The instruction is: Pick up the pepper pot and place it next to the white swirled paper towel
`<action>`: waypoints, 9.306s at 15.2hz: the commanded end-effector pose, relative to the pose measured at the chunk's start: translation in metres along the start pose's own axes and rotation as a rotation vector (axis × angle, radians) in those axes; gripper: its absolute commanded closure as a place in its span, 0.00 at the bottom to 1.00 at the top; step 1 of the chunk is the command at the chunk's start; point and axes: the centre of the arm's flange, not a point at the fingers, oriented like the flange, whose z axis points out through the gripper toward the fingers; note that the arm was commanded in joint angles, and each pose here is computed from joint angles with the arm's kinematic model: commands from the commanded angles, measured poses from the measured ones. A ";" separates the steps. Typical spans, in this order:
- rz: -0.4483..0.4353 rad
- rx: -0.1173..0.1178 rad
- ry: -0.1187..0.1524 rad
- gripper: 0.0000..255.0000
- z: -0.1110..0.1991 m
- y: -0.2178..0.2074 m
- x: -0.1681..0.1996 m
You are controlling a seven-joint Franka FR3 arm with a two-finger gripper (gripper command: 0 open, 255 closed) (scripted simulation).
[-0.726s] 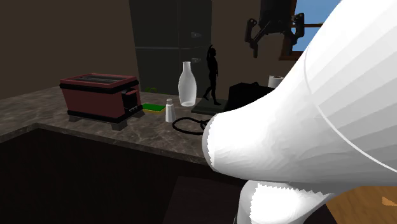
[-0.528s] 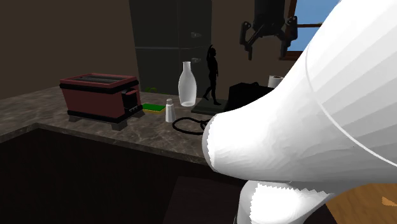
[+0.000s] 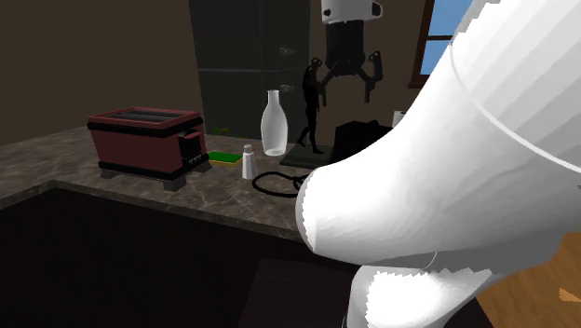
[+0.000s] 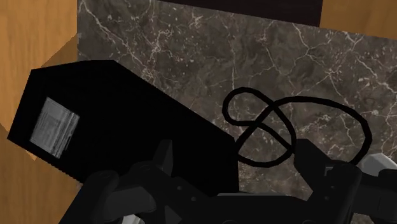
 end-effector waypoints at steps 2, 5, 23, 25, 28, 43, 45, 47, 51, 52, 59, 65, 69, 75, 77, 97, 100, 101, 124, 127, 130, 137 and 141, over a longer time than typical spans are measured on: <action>0.015 -0.001 0.003 0.00 0.012 -0.037 0.016; 0.030 -0.003 0.006 0.00 0.026 -0.071 0.031; 0.115 -0.016 0.022 0.00 0.108 -0.271 0.131; 0.124 -0.018 0.023 0.00 0.118 -0.293 0.143; 0.132 -0.019 0.025 0.00 0.130 -0.310 0.154; 0.132 -0.019 0.025 1.00 0.165 -0.310 0.154; 0.132 -0.019 0.025 1.00 0.165 -0.310 0.154; 0.132 -0.019 0.025 1.00 0.165 -0.310 0.154; 0.132 -0.019 0.025 1.00 0.165 -0.309 0.154; 0.132 -0.019 0.025 1.00 0.165 -0.310 0.154; 0.132 -0.019 0.025 1.00 0.128 -0.306 0.155; 0.132 -0.019 0.025 1.00 0.097 -0.303 0.155; 0.132 -0.019 0.025 1.00 0.076 -0.301 0.155; 0.132 -0.019 0.025 1.00 0.044 -0.297 0.155; 0.132 -0.019 0.025 1.00 0.034 -0.296 0.155; 0.132 -0.019 0.025 1.00 -0.071 -0.286 0.156; 0.132 -0.019 0.025 1.00 -0.087 -0.284 0.156; 0.132 -0.019 0.025 1.00 -0.092 -0.284 0.156; 0.132 -0.019 0.025 1.00 -0.095 -0.059 0.239; 0.132 -0.019 0.025 1.00 -0.091 -0.022 0.253; 0.132 -0.019 0.025 1.00 -0.087 0.015 0.266; 0.132 -0.019 0.025 1.00 -0.063 0.045 0.278; 0.132 -0.019 0.025 1.00 -0.042 0.043 0.278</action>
